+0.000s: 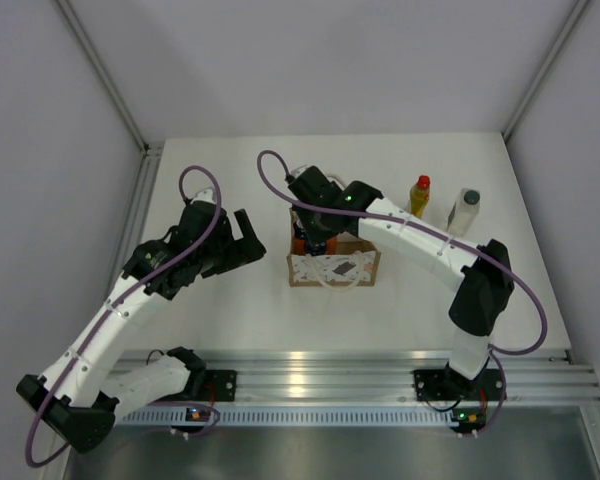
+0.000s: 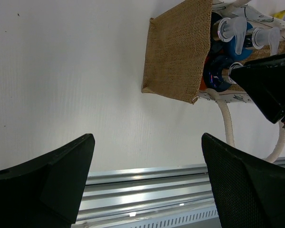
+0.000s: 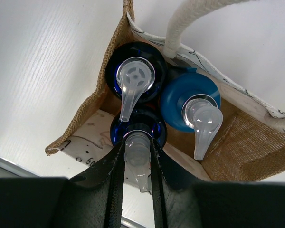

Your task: Take the personal care products out of the canvas bag

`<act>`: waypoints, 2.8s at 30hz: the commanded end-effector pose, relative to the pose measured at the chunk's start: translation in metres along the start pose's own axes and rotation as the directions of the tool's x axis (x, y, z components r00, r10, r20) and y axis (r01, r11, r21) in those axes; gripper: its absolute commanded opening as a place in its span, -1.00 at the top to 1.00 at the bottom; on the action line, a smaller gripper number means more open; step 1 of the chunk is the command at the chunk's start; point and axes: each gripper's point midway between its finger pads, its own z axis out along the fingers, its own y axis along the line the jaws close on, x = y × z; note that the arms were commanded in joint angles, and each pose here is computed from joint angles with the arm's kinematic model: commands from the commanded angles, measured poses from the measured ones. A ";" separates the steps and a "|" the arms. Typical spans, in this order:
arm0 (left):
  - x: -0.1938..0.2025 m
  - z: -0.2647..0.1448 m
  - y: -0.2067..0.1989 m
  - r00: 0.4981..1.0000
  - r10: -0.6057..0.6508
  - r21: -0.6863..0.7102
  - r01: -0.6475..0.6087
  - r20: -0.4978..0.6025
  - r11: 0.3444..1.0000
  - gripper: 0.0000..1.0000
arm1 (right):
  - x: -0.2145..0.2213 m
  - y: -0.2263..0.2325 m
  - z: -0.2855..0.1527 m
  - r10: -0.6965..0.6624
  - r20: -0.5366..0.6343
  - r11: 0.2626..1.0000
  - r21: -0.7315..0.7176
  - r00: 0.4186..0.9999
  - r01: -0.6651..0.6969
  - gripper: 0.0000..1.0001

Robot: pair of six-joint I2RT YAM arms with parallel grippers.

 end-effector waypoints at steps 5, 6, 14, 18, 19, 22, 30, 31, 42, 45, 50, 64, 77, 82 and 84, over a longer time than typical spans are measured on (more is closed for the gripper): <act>-0.006 -0.002 -0.005 0.999 0.006 0.025 -0.007 0.032 1.000 -0.97 | -0.028 0.003 -0.042 0.012 0.104 1.000 -0.010 0.995 -0.011 1.00; -0.007 -0.002 -0.005 0.999 0.005 0.024 -0.006 0.033 1.000 -0.97 | -0.028 0.002 -0.044 0.011 0.106 1.000 -0.008 0.994 -0.010 1.00; -0.007 -0.002 -0.004 0.999 0.000 0.021 -0.001 0.038 1.000 -0.97 | -0.043 -0.003 -0.068 0.036 0.156 0.999 -0.008 0.987 -0.035 1.00; -0.006 -0.002 -0.003 0.999 0.001 0.018 -0.001 0.037 1.000 -0.97 | -0.050 -0.005 -0.083 0.049 0.179 0.999 -0.014 0.983 -0.047 1.00; -0.006 -0.002 -0.002 0.999 -0.001 0.018 0.000 0.037 1.000 -0.97 | -0.050 -0.006 -0.086 0.048 0.175 0.999 -0.013 0.983 -0.046 1.00; -0.006 -0.002 -0.002 0.999 -0.002 0.017 0.002 0.036 1.000 -0.97 | -0.053 -0.008 -0.097 0.053 0.187 0.999 -0.016 0.981 -0.051 1.00; -0.007 -0.001 -0.002 0.999 -0.005 0.014 0.005 0.039 1.000 -0.97 | -0.063 -0.011 -0.126 0.063 0.219 0.998 -0.033 0.974 -0.058 1.00; -0.007 -0.002 -0.002 0.999 -0.006 0.016 0.005 0.041 1.000 -0.97 | -0.064 -0.012 -0.129 0.063 0.223 0.998 -0.036 0.973 -0.057 1.00; -0.007 -0.004 0.000 0.999 -0.013 0.013 0.012 0.049 1.000 -0.97 | -0.074 -0.034 -0.177 0.094 0.288 0.995 -0.043 0.953 -0.085 1.00; -0.006 -0.004 0.001 0.999 -0.013 0.014 0.012 0.050 1.000 -0.97 | -0.075 -0.048 -0.192 0.107 0.313 0.994 -0.028 0.944 -0.104 1.00; -0.006 -0.004 0.000 0.999 -0.019 0.016 0.018 0.047 1.000 -0.97 | -0.075 -0.069 -0.212 0.125 0.354 0.992 -0.015 0.927 -0.128 1.00; -0.003 -0.004 0.002 0.999 -0.023 0.016 0.022 0.043 1.000 -0.97 | -0.042 -0.160 -0.233 0.208 0.358 0.941 0.180 0.910 -0.286 1.00; -0.004 -0.005 0.001 0.999 -0.018 0.020 0.017 0.045 1.000 -0.97 | 0.035 -0.267 -0.197 0.390 0.385 0.738 0.413 0.836 -0.534 1.00; -0.005 -0.006 -0.001 0.999 -0.012 0.028 0.010 0.047 1.000 -0.97 | 0.070 -0.299 -0.175 0.473 0.380 0.664 0.440 0.795 -0.605 1.00; -0.005 -0.006 -0.001 0.999 -0.010 0.028 0.008 0.046 1.000 -0.97 | 0.077 -0.311 -0.171 0.497 0.395 0.637 0.438 0.773 -0.634 1.00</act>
